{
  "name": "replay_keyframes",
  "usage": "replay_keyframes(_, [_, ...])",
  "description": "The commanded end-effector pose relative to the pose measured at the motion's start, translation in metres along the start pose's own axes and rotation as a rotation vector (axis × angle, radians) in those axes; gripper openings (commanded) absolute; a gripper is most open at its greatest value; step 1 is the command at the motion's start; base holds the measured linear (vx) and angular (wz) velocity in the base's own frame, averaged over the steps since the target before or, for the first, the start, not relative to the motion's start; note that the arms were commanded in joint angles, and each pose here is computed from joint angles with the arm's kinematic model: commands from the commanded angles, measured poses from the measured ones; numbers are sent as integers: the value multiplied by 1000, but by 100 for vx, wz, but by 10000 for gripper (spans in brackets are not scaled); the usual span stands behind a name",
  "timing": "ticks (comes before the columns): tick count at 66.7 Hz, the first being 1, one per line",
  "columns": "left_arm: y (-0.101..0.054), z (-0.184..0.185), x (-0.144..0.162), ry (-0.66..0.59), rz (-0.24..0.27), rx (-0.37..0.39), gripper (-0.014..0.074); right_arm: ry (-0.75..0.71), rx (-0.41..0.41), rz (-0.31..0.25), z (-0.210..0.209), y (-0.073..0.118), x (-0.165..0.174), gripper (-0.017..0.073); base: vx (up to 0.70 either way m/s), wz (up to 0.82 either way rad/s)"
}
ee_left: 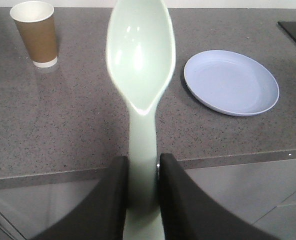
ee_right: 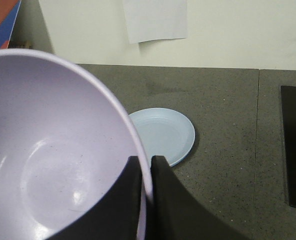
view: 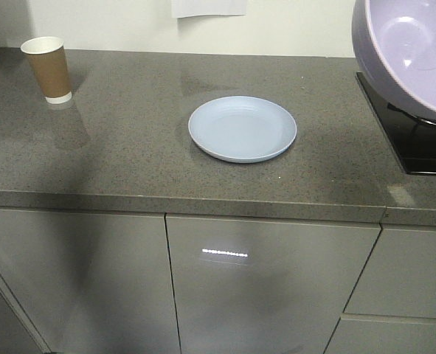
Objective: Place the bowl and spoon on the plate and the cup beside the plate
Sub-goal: 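Drive the base toward the plate while holding bowl and spoon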
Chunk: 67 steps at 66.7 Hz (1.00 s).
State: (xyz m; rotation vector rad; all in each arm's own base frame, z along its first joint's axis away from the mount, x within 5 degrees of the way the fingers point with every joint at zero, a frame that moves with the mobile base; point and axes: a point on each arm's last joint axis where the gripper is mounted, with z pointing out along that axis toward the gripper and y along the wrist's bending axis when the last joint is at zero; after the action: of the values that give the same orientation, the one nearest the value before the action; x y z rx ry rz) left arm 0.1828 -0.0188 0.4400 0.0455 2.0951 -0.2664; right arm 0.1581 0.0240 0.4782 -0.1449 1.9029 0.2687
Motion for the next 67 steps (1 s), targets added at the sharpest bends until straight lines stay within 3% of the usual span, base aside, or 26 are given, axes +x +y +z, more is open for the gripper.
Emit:
replay_keyframes(1, [-3,-9,-12,-97,-5,13,-6,-103,0,-1,-9,2,-13,-10,5,-1])
replay_keyframes(67, [-3,-9,-12,-97,-5,13,-6,-103,0,-1,-9,2,-13,-10,5,-1])
